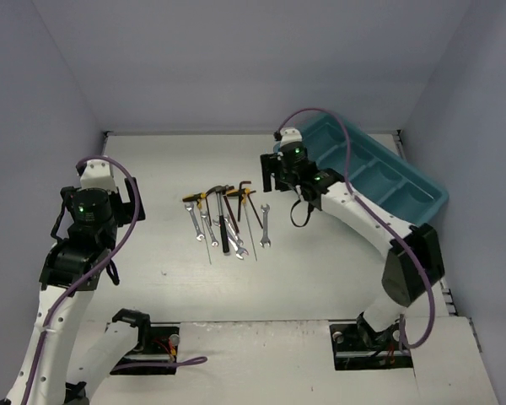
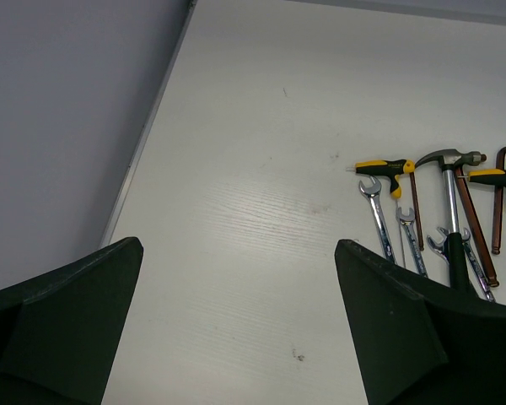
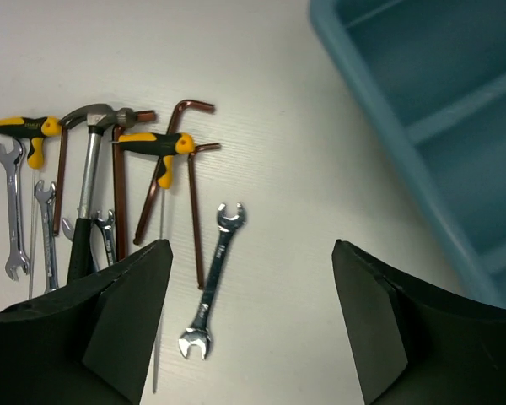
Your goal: Sort the tools into containers
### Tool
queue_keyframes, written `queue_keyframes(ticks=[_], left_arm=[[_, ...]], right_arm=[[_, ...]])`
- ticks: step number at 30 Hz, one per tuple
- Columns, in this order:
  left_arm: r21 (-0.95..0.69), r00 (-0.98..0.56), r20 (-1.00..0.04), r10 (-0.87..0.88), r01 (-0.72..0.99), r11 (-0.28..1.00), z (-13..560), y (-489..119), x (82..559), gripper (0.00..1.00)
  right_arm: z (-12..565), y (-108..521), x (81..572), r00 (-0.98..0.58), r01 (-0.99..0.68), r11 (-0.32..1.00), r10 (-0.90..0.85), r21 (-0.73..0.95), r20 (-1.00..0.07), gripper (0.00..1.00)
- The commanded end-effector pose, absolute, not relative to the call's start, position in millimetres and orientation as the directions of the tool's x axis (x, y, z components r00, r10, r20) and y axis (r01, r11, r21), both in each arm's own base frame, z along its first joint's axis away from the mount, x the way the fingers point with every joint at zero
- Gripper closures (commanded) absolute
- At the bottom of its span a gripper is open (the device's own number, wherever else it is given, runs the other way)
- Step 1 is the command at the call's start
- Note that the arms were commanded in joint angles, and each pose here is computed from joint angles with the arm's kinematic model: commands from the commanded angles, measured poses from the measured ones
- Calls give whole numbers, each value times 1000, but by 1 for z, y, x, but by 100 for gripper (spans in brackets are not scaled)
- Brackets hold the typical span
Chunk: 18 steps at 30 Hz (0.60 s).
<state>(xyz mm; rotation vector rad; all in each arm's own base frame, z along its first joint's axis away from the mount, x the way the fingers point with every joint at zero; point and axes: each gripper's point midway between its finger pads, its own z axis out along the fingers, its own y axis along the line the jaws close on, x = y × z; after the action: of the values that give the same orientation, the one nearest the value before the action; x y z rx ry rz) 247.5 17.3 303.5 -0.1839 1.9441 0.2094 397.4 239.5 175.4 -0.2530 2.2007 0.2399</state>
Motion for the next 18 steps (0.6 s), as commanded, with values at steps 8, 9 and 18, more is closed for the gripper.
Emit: queue_keyframes(ticks=[8,9,18], left_arm=[[49,-388,-921,-34,-203,978,296,11,249,5],[46,-392,-919,-36,-198,979,294,10,249,5],[52,-413,-910,-32,-189,981,288,8,250,4]], right_arm=[[117,308,418,-666,-245,959,-58,144,-744,64],[109,312,418,-675,-246,959,-63,144,-736,66],[69,334,417,-723,-243,956,-67,162,-688,69]])
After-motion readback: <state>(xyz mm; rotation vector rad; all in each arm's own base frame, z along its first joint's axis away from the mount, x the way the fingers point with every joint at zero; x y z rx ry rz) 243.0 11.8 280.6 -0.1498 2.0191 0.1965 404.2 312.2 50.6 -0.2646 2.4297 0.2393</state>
